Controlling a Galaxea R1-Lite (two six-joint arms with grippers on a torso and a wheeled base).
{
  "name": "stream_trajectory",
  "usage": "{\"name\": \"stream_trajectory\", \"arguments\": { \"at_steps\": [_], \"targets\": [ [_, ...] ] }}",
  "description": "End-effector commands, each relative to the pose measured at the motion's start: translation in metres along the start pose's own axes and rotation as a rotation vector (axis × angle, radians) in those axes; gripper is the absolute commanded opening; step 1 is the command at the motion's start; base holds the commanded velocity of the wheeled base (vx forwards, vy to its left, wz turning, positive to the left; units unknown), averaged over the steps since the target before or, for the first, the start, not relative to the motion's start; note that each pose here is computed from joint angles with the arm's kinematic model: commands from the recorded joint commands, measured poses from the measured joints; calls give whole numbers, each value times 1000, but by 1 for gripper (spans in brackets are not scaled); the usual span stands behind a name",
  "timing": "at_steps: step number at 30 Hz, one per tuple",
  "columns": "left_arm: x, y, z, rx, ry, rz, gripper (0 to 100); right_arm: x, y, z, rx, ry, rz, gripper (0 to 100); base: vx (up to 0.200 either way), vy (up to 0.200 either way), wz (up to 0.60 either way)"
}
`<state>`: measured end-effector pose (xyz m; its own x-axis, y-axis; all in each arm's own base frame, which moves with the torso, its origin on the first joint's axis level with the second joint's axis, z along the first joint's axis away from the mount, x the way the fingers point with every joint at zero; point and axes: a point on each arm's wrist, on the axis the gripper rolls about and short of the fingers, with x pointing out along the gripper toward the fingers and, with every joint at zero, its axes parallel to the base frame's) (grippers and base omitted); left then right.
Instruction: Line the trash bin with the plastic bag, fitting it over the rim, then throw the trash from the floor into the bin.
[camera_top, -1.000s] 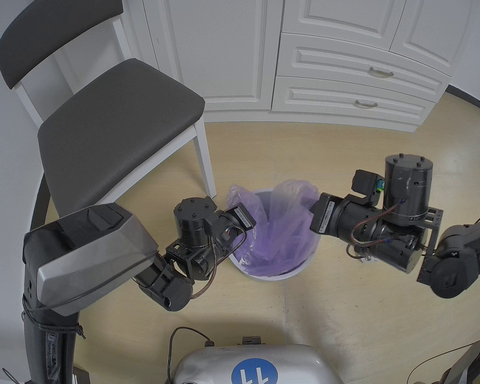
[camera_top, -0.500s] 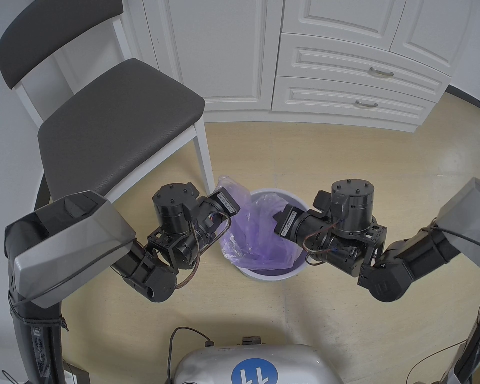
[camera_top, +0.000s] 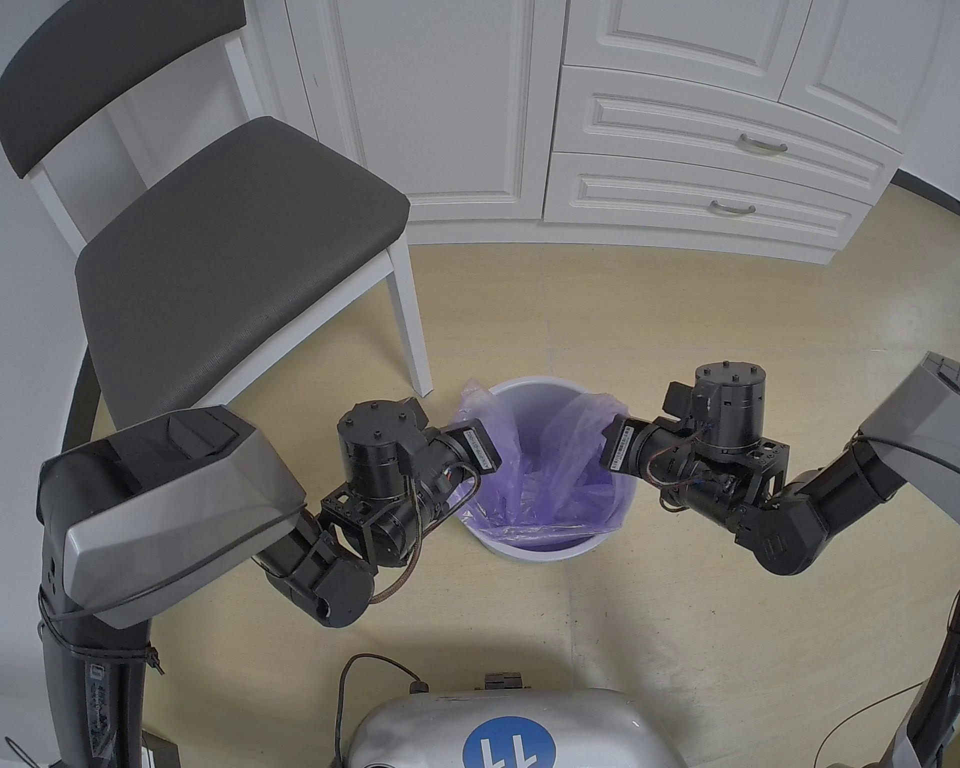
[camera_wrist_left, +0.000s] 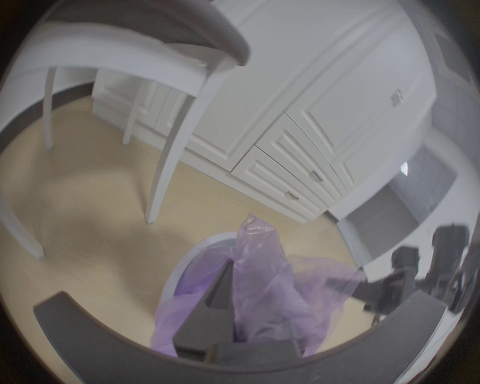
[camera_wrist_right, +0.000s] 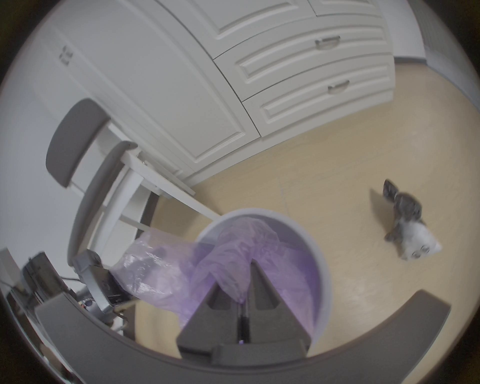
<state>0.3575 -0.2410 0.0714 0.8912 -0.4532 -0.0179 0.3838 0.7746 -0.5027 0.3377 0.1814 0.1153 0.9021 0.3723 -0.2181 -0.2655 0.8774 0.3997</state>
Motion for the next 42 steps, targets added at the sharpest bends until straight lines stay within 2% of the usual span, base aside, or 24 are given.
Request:
{"name": "stream_trajectory", "arguments": {
  "at_steps": [1,4,7,9,11,14,15,23,28,31,37,42],
  "targets": [
    [-16,-5,5,179,2,28,0,-26,-20,5,-157,-7,-61,0,0,0,0],
    [-15,-3,6,235,-19,72,0,-29,-33,4,-251,13,-102,0,0,0,0],
    [-13,10,8,377,-44,167,0,-31,-47,4,-323,20,-139,0,0,0,0],
    [-12,16,12,438,-96,209,0,-33,-52,3,-357,23,-163,0,0,0,0],
    [-10,19,13,475,-140,212,0,-34,-58,0,-391,34,-205,0,0,0,0],
    [-10,20,13,481,-144,213,0,-34,-59,0,-397,35,-211,0,0,0,0],
    [-5,27,5,555,-142,230,0,-37,-71,-2,-471,55,-272,0,0,0,0],
    [1,45,-3,577,-135,262,0,-43,-78,-19,-565,141,-280,0,0,0,0],
    [-19,35,14,582,-120,253,0,-57,-76,-18,-605,152,-277,0,0,0,0],
    [-38,29,22,593,-54,259,0,-70,-74,-16,-647,160,-268,0,0,0,0],
    [-51,20,31,601,-10,256,0,-84,-72,-14,-689,181,-263,0,0,0,0],
    [-67,18,37,618,77,254,0,-100,-71,-13,-738,208,-258,0,0,0,0]
  ]
}}
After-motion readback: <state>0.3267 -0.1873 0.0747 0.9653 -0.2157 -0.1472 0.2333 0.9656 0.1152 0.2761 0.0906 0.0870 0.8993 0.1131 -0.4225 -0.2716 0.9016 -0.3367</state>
